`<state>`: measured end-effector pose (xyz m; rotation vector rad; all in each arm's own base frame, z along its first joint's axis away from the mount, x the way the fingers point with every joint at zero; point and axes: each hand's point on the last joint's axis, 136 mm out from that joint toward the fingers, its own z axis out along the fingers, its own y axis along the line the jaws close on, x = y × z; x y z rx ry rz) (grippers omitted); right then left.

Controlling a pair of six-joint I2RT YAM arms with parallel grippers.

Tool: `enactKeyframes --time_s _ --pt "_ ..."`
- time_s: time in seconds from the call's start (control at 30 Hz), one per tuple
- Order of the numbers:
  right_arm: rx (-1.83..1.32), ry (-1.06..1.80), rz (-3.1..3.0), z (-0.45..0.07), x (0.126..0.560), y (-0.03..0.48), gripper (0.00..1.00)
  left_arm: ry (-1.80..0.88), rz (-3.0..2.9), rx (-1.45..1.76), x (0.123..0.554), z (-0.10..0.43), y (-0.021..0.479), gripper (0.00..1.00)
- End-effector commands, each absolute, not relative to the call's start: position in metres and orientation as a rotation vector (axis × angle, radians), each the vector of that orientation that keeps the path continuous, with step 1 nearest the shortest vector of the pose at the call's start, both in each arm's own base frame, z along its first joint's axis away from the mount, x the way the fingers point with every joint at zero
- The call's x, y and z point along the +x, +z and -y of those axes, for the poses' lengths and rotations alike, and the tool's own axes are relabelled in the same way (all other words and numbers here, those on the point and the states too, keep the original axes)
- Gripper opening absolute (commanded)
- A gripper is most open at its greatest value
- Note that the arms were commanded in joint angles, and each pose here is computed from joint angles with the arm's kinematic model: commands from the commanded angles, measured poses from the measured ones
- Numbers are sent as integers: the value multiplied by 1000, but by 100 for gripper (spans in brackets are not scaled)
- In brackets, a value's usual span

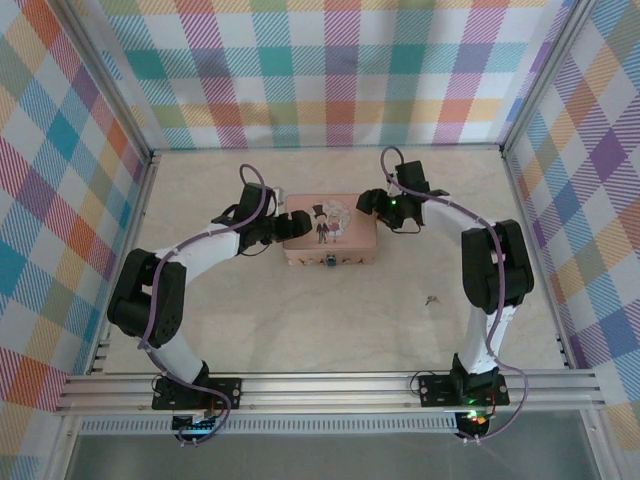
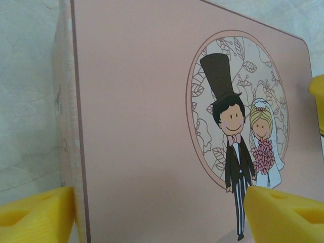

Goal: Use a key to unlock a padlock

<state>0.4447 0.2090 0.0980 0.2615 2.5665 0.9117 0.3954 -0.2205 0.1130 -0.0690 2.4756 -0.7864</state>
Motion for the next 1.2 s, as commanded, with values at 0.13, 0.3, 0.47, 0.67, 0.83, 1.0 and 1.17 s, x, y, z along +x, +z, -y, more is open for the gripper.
enactKeyframes --time_s 0.13,0.3,0.47,0.67,0.83,1.0,1.17 --pt "218 933 -2616 -215 429 99 72 -792 -2413 -32 395 232 137 92" --pt "248 832 -2618 -192 423 106 76 -675 -2419 -89 397 210 139 96" --pt "284 691 -2613 -163 411 117 78 -619 -2389 -118 390 194 151 98" --pt "350 419 -2625 -118 377 131 77 -624 -2394 -99 362 190 165 96" --pt "375 303 -2585 -92 344 142 79 -688 -2417 4 325 212 166 95" --pt "418 178 -2645 -70 310 140 78 -662 -2471 97 288 235 154 94" --pt "612 64 -2801 -46 277 117 73 -684 -2494 168 261 265 142 94"
